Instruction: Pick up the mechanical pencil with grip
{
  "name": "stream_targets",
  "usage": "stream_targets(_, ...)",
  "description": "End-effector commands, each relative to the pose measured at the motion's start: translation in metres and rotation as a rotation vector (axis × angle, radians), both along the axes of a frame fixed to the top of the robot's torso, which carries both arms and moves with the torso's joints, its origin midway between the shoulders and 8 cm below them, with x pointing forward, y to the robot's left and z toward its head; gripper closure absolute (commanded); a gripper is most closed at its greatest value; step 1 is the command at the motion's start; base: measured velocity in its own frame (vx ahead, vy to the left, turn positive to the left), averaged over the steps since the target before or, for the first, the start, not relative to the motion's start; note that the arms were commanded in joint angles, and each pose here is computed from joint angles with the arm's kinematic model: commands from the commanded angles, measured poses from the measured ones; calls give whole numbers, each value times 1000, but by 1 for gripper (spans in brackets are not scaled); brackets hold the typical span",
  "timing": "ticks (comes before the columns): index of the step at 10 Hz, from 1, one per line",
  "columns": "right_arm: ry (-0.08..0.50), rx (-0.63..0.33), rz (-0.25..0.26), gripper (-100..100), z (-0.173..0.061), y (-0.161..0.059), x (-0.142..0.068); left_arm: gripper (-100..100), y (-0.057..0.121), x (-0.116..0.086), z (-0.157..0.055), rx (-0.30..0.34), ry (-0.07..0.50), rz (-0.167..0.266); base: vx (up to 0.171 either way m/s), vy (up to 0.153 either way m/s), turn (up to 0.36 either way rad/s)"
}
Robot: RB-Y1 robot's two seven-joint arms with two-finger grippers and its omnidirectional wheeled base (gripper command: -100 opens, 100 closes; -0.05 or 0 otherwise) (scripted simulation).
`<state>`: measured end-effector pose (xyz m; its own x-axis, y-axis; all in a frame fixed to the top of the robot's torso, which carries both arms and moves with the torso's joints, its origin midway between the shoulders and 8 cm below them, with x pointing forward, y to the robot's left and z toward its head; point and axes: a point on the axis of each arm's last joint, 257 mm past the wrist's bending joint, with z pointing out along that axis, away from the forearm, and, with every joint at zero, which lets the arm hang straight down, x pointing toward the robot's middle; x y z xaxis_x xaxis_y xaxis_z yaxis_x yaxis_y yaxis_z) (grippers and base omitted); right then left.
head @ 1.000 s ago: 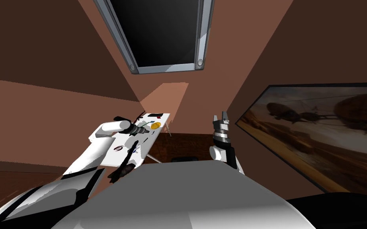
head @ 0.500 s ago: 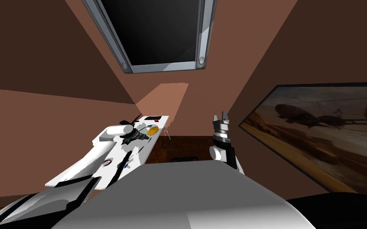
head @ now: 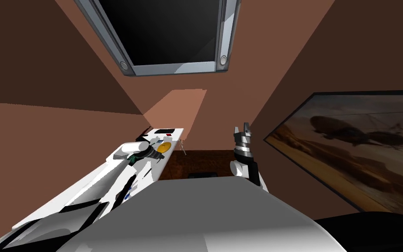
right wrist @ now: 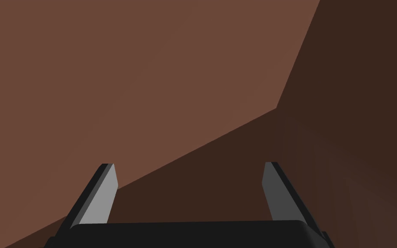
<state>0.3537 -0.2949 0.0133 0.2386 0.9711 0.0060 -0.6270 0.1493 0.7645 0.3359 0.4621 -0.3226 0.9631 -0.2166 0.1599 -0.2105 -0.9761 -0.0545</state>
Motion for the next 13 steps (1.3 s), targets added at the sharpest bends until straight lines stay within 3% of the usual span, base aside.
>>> stream_targets(1, 0, 0, 0, 0, 0, 0, 0, -100, 0, -6, -3, 3, -2, -16, 60, -5, 115)
stream_targets(10, 0, 0, 0, 0, 0, 0, 0, -100, -15, -63, -24, -1, -3, -172, 147, -34, 175)
stream_targets(11, 0, 0, 0, 0, 0, 0, 0, -100, -12, -58, -23, 1, -2, -160, 71, -18, 35)
stream_targets(12, 0, 0, 0, 0, 0, 0, 0, 100, -13, -58, -23, 1, -4, -163, 12, -4, -7)
stream_targets(13, 0, 0, 0, 0, 0, 0, 0, 100, -13, -58, -23, 1, -4, -162, 5, -6, -1)
